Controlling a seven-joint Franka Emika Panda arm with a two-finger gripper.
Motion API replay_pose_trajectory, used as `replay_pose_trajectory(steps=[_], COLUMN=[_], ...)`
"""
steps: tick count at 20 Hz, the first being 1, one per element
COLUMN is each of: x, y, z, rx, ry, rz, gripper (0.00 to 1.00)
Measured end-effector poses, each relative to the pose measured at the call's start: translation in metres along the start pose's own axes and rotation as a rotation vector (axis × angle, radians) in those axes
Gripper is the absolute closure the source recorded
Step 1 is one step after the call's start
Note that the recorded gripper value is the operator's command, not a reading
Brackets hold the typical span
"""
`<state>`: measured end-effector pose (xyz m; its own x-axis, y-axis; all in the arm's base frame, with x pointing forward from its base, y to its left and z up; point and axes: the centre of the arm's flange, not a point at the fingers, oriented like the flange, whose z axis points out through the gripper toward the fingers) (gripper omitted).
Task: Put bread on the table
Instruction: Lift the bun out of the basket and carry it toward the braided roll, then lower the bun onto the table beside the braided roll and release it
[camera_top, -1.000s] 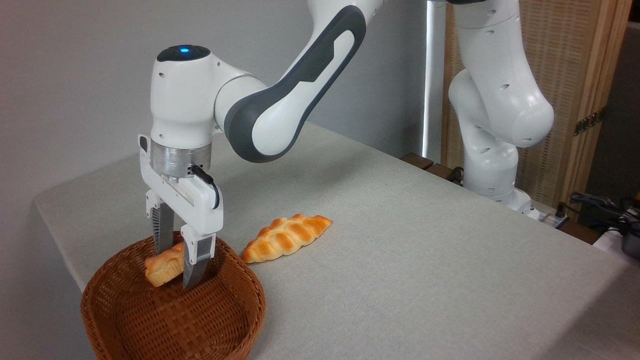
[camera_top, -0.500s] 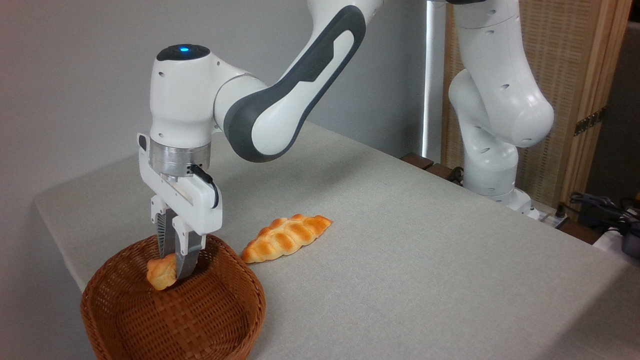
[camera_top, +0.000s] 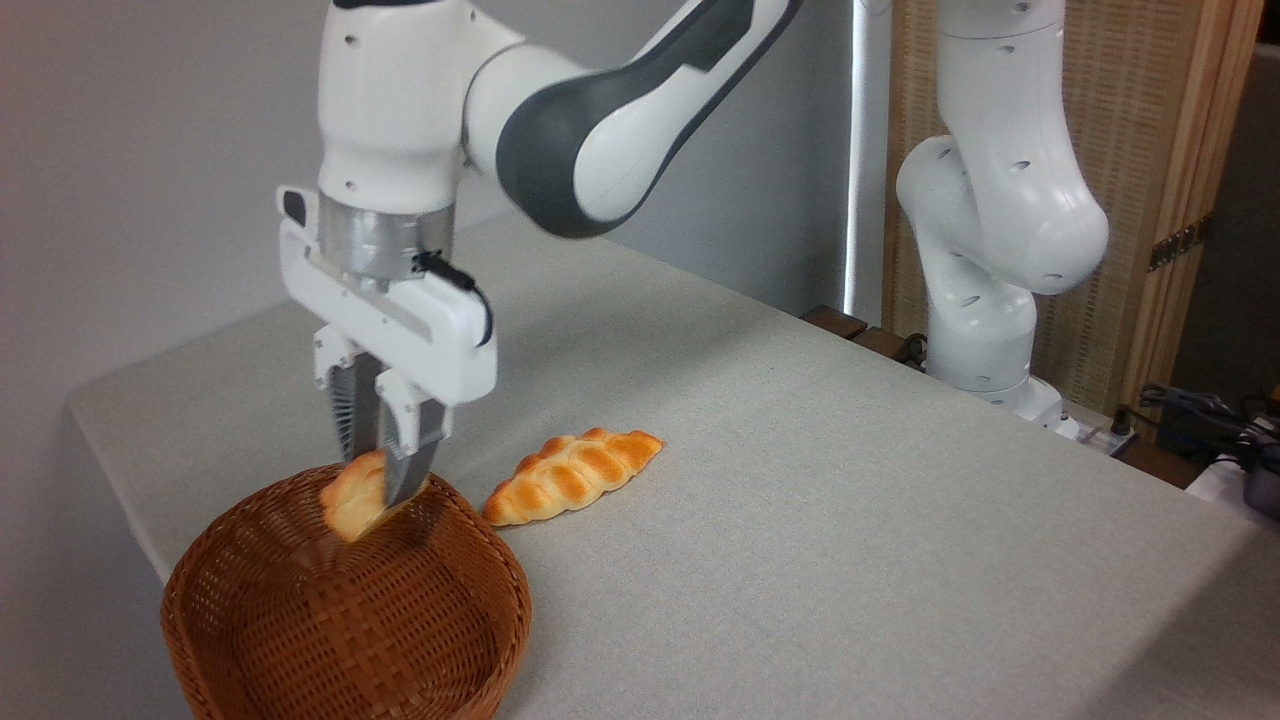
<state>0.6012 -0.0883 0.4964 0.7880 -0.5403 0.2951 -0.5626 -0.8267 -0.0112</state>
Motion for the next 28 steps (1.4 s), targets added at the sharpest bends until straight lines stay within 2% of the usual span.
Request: replay_pose_trajectory(steps=[3, 4, 6, 10, 12, 28], x=[-0.015, -0.02, -0.031, -0.051, -0.053, -0.052], y=[0.002, 0.001, -0.002, 0.005, 0.012, 0.015], z=[-0.017, -0.022, -0.031, -0.033, -0.03, -0.035], rx=[-0.054, -0.068, -0.1, -0.136, -0.147, -0.143], ry=[-0.065, -0.081, -0.116, -0.24, -0.273, -0.267], rz=[0.06, 0.074, 0.094, 0.145, 0.16, 0.169], gripper=[0.49, 0.42, 0.0, 0.0, 0.0, 0.0])
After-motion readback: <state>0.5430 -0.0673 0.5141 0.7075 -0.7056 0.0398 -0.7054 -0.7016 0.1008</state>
